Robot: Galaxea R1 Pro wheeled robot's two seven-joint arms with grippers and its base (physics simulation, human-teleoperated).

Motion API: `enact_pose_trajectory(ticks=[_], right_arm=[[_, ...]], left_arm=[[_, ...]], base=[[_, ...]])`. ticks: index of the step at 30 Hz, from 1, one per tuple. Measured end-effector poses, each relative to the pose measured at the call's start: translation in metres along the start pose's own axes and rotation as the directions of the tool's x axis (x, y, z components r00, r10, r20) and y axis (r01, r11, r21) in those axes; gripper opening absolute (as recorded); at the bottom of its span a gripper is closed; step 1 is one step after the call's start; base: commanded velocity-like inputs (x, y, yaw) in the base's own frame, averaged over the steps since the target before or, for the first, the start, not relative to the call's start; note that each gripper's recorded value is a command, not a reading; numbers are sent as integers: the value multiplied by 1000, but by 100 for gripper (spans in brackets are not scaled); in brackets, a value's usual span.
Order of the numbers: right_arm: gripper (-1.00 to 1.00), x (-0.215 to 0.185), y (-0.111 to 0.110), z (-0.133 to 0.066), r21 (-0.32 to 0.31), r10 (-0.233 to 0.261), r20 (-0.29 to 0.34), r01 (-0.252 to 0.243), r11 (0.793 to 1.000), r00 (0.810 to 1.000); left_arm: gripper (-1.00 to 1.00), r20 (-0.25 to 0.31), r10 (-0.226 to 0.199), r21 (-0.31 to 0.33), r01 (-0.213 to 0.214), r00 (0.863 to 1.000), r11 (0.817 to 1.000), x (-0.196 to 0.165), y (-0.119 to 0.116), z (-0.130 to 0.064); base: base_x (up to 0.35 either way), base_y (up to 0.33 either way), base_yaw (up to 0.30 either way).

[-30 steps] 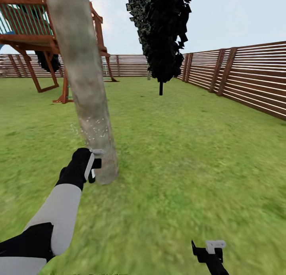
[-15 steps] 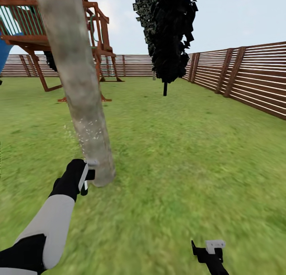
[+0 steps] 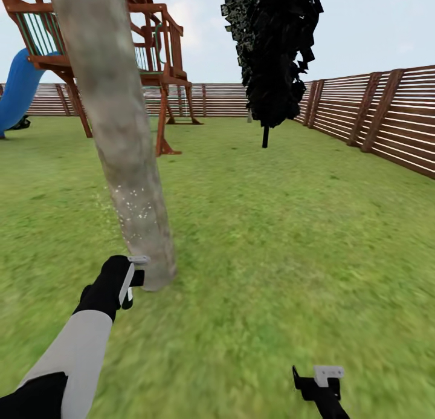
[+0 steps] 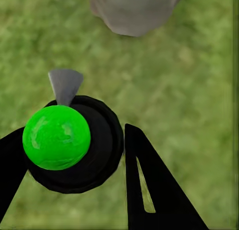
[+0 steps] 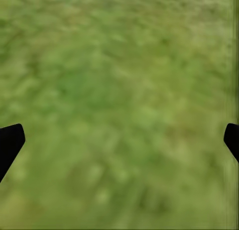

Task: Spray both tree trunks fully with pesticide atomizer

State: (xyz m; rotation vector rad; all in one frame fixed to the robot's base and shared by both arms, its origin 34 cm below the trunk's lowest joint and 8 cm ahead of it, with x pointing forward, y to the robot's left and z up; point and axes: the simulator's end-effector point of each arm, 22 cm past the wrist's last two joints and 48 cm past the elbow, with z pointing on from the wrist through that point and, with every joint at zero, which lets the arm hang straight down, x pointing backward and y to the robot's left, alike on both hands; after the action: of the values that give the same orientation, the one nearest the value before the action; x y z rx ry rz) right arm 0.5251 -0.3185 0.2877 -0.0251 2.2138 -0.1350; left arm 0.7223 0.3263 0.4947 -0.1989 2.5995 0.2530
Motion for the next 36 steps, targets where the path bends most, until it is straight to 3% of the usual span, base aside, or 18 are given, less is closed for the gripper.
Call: enact_pose_trajectory(ticks=[7,10,20,23,25,36], right_arm=[[100,0,1,0,-2,1,0,-1,1000,1000],[100,0,3,0,-4,2,0,-2,1000,1000],[100,0,4,0,-5,3,0,-3,1000,1000],[100,0,4,0,-5,3,1,-3,1000,1000],[100,0,4,0,-5,3,0,-3,1000,1000],[100,0,4,0,-5,3,0,-3,1000,1000]], left_arm=[[-100,-40,4,-20,-5,999,1000,28,12,11],[-100,-16,3,-41,-3,1000,999,37,27,20],[-100,-49,11,-30,-12,999,999,75,24,34],[-100,46,3,-24,-2,999,1000,56,20,34],[-100,78,-1,-21,2,997,1000,50,18,34],[-100,86,-40,14,39,995,999,48,12,34]], base=[[220,-212,2],[220,-212,183],[95,-100,233],[78,-214,17],[93,-253,3],[83,-265,85]])
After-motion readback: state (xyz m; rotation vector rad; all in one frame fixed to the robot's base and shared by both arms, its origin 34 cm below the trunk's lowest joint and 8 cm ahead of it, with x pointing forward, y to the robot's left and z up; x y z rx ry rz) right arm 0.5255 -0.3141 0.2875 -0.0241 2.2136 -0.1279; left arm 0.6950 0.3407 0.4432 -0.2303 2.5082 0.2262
